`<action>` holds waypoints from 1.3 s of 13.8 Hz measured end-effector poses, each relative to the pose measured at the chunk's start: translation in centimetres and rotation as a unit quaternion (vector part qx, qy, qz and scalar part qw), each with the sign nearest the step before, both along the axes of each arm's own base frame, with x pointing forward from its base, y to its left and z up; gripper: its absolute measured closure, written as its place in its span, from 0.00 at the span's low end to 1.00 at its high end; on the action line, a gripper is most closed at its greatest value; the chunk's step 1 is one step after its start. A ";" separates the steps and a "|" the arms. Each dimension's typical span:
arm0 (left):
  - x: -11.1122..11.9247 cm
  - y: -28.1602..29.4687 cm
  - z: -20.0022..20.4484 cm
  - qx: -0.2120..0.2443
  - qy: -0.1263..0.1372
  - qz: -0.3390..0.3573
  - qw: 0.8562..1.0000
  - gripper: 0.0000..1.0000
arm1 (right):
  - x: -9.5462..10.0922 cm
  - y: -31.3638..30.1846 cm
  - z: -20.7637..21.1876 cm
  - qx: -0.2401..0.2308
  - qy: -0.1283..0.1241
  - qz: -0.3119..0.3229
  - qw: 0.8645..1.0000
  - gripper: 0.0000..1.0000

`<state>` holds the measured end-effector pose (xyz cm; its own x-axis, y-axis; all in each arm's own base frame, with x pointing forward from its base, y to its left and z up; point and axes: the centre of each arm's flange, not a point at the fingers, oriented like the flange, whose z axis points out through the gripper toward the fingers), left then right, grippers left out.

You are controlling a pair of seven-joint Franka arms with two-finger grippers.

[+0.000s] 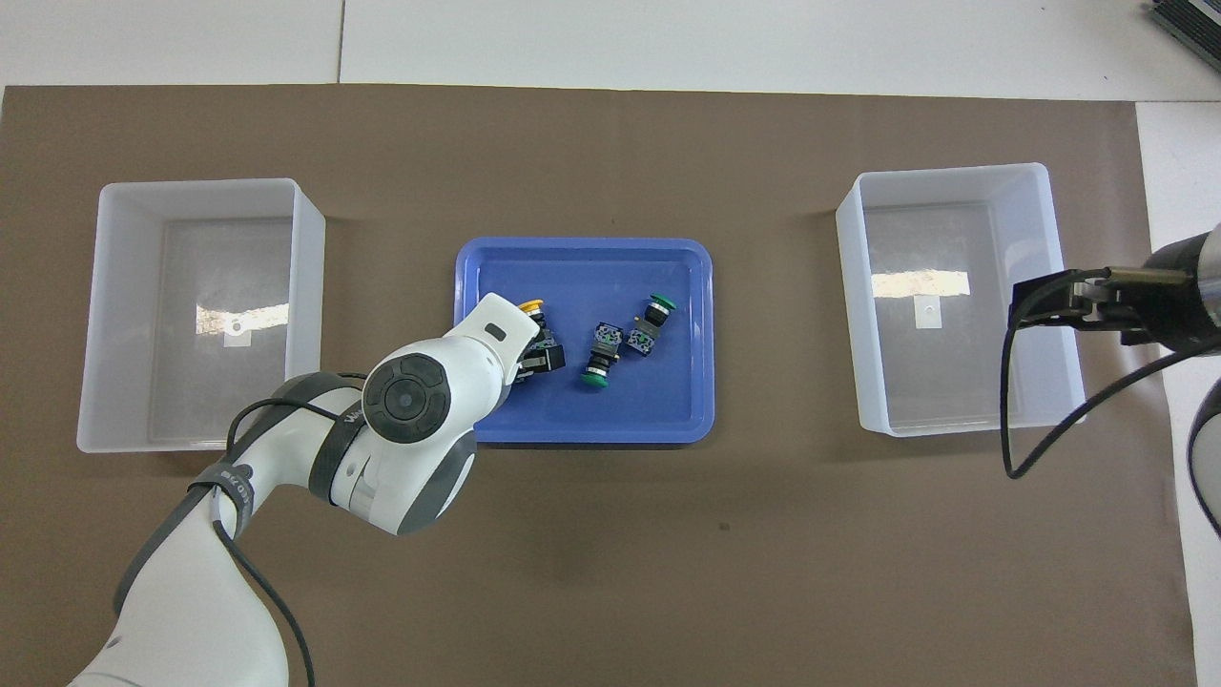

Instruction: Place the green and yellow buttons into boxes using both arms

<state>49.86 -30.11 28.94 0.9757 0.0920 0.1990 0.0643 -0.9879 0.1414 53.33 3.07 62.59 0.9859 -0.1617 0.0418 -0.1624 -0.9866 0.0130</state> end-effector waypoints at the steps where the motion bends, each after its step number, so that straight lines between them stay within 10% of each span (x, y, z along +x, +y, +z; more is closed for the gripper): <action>1: 0.1 0.1 -0.1 0.000 0.000 0.001 1.000 0.50 | 0.0 0.0 0.0 0.000 0.000 0.000 1.000 0.00; 7: 0.3 0.4 0.3 -0.001 -0.004 0.005 1.000 0.65 | 0.0 0.0 0.0 0.000 0.000 0.000 1.000 0.00; 18: 0.6 0.5 0.4 -0.002 -0.005 0.007 1.000 0.50 | 0.0 0.0 -0.2 0.000 0.002 0.000 1.000 0.00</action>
